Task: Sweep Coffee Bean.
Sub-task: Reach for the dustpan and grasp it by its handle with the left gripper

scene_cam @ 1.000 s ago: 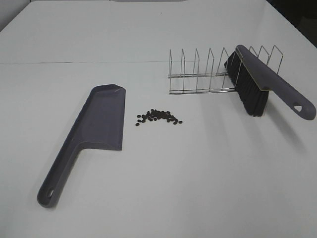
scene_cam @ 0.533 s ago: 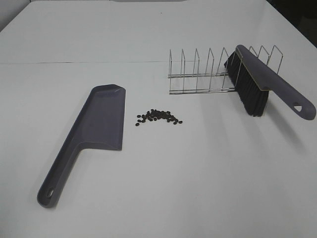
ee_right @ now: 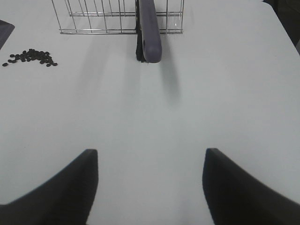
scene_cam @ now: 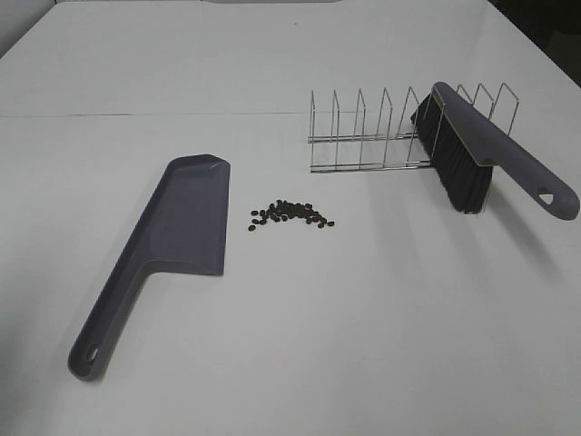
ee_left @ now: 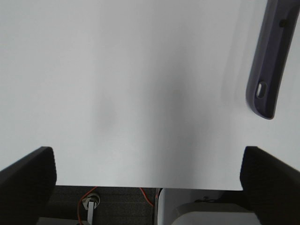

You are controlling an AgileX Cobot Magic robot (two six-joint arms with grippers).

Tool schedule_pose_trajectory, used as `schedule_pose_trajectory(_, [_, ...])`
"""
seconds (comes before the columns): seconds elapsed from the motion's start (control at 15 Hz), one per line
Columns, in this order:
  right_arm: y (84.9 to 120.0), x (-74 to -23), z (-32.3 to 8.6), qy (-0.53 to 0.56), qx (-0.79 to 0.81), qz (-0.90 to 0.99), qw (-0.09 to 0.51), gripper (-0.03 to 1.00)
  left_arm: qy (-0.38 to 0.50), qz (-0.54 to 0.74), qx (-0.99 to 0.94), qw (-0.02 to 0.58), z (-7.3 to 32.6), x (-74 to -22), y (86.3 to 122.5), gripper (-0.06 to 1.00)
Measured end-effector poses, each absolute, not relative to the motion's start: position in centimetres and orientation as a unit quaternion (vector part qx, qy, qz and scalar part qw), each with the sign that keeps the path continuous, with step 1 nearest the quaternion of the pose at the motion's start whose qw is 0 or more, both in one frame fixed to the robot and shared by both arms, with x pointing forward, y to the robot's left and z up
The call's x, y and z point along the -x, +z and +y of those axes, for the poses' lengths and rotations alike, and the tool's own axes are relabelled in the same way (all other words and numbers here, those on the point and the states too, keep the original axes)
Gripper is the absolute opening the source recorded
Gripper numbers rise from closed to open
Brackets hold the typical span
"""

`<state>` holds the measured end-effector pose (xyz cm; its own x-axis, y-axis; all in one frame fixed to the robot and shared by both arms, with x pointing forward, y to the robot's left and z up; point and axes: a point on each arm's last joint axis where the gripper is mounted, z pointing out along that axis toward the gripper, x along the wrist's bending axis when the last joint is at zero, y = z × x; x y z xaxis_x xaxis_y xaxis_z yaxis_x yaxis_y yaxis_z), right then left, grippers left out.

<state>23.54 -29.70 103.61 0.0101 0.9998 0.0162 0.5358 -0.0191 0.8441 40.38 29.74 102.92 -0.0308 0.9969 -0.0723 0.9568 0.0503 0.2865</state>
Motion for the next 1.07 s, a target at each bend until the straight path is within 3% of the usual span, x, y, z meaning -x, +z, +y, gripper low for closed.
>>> schedule_pose_trajectory(0.67, [103.6, -23.5, -29.7, 0.344, -0.626, 0.614, 0.337, 0.56, 0.014, 0.661, -0.747, 0.071, 19.7, -50.7, 97.0, 0.98])
schedule_pose_trajectory(1.07, [103.6, -23.5, -29.7, 0.344, -0.626, 0.614, 0.337, 0.56, -0.016, 0.662, -0.748, 0.033, 18.3, -52.5, 93.3, 0.98])
